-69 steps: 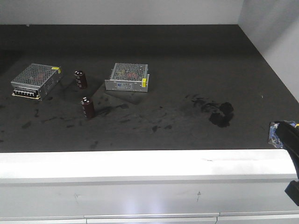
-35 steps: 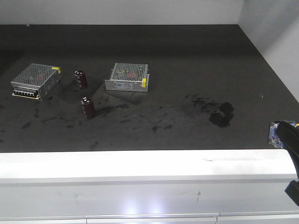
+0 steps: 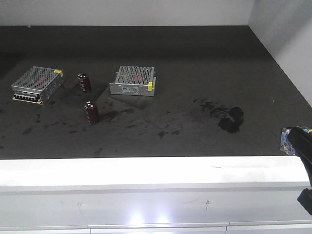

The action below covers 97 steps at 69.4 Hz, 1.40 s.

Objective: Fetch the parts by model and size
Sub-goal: 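Drive the base away from the bench across the floor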

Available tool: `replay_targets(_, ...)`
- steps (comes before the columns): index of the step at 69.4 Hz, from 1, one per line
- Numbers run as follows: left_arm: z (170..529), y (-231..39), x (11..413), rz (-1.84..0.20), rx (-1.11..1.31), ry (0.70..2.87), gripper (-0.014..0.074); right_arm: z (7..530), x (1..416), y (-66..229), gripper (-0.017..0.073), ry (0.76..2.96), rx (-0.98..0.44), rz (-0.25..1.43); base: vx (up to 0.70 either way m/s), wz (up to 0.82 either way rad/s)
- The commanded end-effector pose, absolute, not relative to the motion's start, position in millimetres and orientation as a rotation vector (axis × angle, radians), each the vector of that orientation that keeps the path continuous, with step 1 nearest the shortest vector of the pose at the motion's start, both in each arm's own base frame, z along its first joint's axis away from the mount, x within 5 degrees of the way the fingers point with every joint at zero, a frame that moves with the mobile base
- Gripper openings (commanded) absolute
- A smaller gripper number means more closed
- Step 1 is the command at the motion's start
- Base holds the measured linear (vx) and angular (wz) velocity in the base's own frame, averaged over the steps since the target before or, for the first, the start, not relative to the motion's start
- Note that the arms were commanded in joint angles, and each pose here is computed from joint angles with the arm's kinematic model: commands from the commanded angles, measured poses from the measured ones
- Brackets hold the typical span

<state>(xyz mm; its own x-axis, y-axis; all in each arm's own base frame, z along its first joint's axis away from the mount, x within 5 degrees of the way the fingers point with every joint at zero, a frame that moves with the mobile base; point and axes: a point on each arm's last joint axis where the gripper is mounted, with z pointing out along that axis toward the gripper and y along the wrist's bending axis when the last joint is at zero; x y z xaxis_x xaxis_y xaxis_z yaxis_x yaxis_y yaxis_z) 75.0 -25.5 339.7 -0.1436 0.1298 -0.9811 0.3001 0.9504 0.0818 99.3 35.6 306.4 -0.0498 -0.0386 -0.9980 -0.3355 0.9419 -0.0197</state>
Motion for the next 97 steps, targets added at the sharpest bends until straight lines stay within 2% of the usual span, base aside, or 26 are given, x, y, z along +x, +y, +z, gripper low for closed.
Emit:
replay_targets(1, 353.9, -24.2, 75.4, -0.158, 0.28, 1.639, -0.0007, 321.9, 99.0, 36.7, -0.0002, 1.512, -0.295, 0.258, 0.0, 0.0)
replay_targets(46, 353.9, -24.2, 75.4, -0.158, 0.28, 1.639, -0.0007, 321.9, 99.0, 36.7, -0.0002, 1.512, -0.294, 0.258, -0.03, 0.1)
replay_targets(97, 353.9, -24.2, 75.4, -0.158, 0.28, 1.639, -0.0007, 321.8, 99.0, 36.7, -0.0002, 1.513, -0.295, 0.258, -0.15, 0.6)
